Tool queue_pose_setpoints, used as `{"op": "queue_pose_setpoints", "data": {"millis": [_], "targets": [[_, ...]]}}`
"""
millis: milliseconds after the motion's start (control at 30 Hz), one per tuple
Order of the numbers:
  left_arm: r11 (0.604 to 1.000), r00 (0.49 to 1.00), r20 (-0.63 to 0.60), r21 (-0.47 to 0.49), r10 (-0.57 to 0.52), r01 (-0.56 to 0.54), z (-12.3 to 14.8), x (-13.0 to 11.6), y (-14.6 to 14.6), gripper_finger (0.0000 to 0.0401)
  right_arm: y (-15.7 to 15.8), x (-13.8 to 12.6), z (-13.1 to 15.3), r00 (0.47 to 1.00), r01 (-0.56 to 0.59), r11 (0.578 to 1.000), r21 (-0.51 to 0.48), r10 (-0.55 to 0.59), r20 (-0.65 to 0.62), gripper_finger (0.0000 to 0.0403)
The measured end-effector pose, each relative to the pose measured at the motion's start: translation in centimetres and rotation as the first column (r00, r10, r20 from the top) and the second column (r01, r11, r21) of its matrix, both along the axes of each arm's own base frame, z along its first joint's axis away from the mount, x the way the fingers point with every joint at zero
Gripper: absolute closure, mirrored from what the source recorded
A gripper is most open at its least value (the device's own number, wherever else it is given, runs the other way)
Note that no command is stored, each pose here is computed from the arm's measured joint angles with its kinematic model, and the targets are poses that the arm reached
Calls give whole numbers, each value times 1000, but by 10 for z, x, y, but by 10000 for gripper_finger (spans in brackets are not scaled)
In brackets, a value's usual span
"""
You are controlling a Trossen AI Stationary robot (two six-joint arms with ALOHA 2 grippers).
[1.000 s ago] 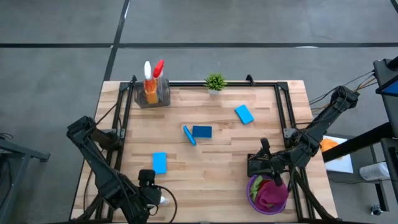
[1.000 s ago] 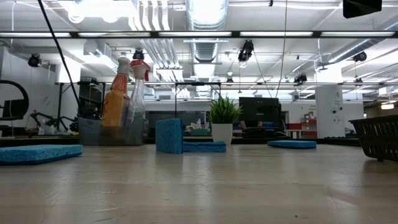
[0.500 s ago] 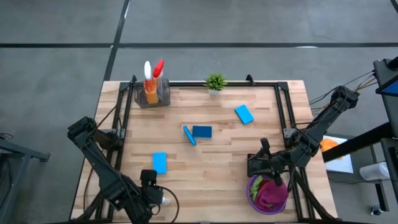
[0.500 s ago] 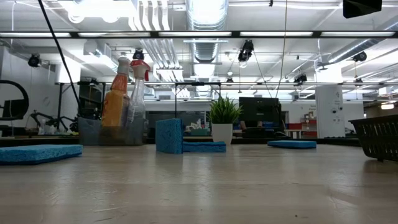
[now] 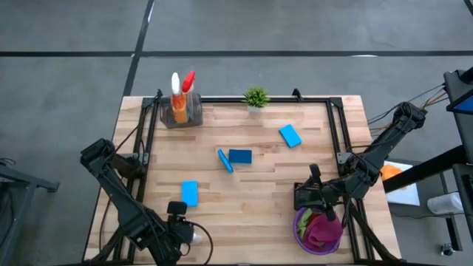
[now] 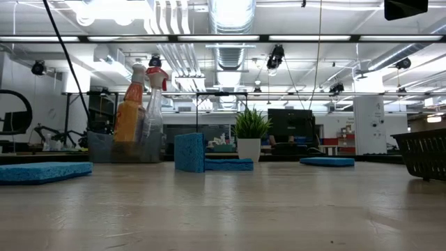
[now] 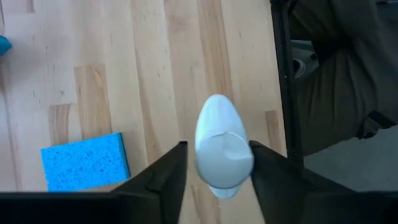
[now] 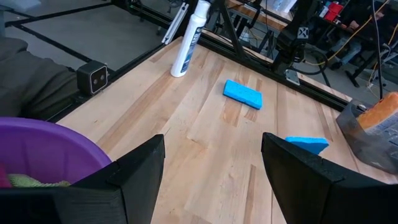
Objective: Pick & Place Kitchen Items
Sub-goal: Put the white plastic restorer bottle into the gray bin
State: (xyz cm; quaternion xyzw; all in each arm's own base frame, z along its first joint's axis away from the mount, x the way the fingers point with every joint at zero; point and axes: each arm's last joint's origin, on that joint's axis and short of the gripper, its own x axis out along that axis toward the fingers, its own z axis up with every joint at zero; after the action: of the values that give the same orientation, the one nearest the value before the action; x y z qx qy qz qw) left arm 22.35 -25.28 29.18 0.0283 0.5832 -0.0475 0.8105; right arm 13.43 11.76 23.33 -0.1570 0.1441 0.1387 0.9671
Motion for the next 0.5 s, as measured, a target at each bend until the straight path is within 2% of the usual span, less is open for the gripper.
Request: {"op": "queue_pose_setpoints", "data": {"millis": [167,300,400,500], "targets": [[1000,1000,0,-6,-1,1,0,0,0,295,0,0,0,1000,0,1000,0,0,0,138],[1000,1000,-2,-15,24,-24,1,0,0,296,0,0,0,1000,0,1000,0,0,0,138],[992,993,-14,-43,119,-119,3,2,2,296,0,0,0,1000,0,1000,0,0,0,138],[960,965,-47,-104,258,-262,7,3,6,296,0,0,0,1000,0,1000,0,0,0,138]]}}
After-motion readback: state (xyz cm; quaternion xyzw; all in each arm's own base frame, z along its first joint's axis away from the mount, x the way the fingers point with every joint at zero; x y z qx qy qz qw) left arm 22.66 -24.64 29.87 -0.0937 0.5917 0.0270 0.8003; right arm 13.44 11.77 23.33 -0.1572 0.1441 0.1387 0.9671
